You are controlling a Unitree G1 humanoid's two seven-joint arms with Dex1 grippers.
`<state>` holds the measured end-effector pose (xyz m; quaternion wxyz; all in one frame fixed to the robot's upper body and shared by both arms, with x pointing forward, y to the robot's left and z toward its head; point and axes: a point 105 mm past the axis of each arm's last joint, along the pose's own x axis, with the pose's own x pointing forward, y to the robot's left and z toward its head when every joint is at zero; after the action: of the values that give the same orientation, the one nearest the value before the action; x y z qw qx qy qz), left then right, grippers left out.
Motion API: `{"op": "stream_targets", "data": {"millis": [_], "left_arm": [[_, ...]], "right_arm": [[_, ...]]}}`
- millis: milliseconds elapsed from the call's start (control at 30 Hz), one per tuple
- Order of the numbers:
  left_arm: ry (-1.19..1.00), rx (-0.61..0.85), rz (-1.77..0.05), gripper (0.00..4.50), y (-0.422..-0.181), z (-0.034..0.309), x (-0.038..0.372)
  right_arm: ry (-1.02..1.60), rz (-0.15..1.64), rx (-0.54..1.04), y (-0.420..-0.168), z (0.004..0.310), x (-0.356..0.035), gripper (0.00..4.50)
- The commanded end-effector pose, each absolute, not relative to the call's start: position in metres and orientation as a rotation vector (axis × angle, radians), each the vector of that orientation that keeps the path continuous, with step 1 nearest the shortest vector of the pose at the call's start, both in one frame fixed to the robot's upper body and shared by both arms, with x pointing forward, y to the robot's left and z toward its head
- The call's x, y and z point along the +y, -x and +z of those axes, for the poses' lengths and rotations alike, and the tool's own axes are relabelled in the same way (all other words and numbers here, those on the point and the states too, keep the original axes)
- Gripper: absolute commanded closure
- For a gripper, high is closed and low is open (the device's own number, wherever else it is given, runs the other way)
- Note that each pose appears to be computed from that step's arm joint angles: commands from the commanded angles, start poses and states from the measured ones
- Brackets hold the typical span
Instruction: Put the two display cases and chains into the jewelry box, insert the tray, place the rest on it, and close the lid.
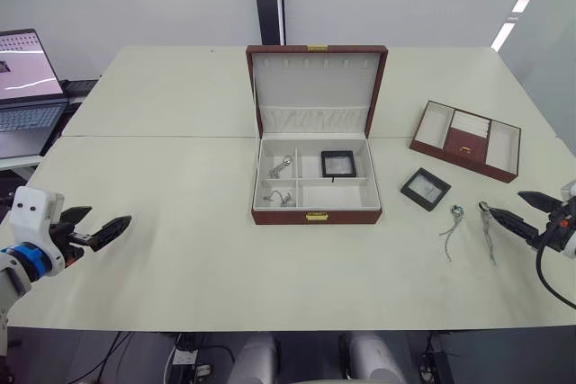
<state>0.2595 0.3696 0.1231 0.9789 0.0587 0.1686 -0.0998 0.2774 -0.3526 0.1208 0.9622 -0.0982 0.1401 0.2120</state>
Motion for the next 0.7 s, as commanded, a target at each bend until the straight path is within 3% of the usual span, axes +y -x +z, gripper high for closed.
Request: {"op": "stream_targets", "data": {"millis": [33,367,700], "left_arm": [[-0.138,0.303,-0.201,0.01,-0.262,0.133,0.369],[-0.123,0.266,-0.283,0.01,-0.271,0.142,0.348],[-0.152,0.191,-0.663,0.01,-0.290,0.182,0.256]], "right_arm": [[0.227,0.414,0.246,-0.275,0.135,-0.359,0.00],[0.225,0.424,0.245,-0.275,0.136,-0.357,0.00],[0.176,0.540,0.202,-0.269,0.152,-0.311,0.00]]}}
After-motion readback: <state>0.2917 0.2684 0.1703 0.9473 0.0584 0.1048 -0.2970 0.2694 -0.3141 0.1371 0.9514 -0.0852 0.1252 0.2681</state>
